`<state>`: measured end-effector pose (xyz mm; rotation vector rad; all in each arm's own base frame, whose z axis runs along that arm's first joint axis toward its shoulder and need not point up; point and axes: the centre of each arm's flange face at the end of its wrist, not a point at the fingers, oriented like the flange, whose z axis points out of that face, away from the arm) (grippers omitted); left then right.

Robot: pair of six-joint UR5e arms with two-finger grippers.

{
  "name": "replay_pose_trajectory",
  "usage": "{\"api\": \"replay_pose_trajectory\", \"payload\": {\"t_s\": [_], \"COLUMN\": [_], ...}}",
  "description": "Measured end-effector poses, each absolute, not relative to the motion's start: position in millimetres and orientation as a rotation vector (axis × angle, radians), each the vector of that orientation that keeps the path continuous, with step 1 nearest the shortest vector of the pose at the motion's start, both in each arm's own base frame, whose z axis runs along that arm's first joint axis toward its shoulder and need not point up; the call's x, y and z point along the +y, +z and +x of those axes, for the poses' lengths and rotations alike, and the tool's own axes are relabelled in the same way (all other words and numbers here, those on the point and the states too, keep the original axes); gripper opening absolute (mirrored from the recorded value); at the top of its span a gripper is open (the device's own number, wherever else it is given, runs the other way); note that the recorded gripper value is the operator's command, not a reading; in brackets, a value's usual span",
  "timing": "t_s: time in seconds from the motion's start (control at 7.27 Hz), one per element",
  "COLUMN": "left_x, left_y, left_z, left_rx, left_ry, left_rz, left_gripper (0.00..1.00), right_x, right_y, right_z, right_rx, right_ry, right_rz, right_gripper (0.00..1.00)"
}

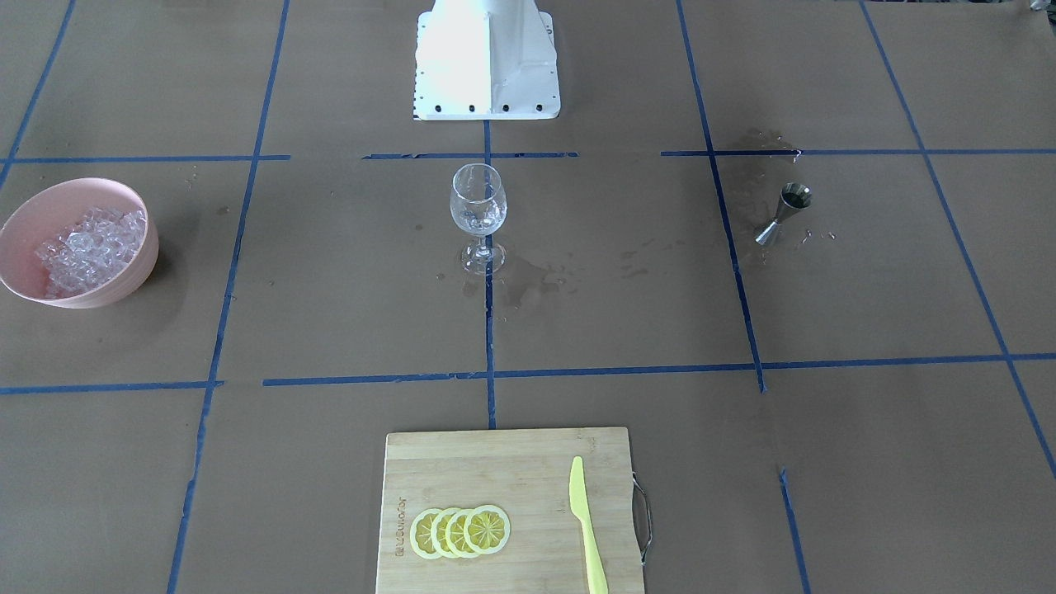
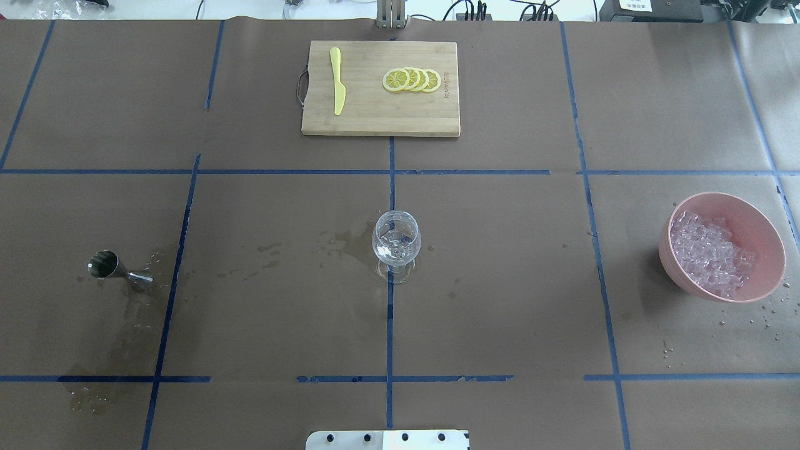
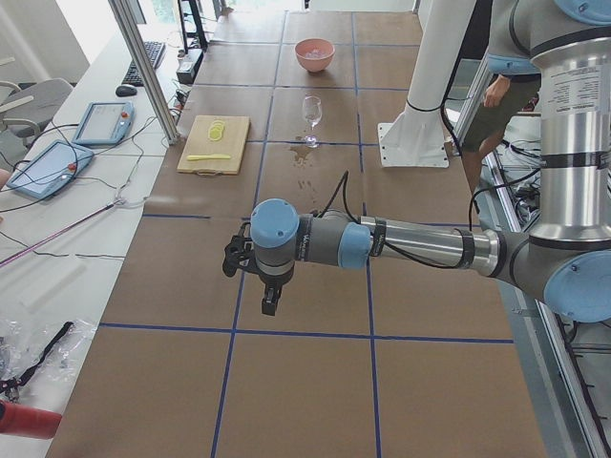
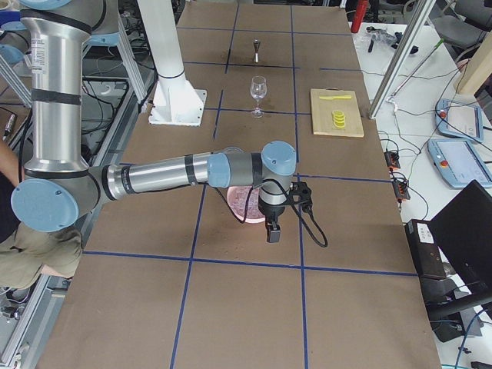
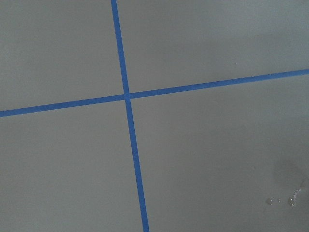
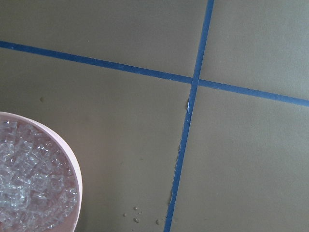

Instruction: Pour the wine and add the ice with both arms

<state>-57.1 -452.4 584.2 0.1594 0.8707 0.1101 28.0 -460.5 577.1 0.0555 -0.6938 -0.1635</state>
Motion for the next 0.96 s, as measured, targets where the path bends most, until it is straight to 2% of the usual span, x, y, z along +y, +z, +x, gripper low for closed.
{"api": "replay_pose_trajectory", "payload": {"t_s": [0.96], "left_x": [-454.3], "left_y": [558.8], "left_z": [-35.0], "left_rx": [0.897], "left_ry": [0.275], "left_rz": [0.392], "left_gripper": [1.0], "right_x": [-461.8], "right_y": [576.6], "right_z": [28.2], "right_rx": [-0.69], "right_ry": [-0.163], "right_rz": [0.058], "right_gripper": [1.0]}}
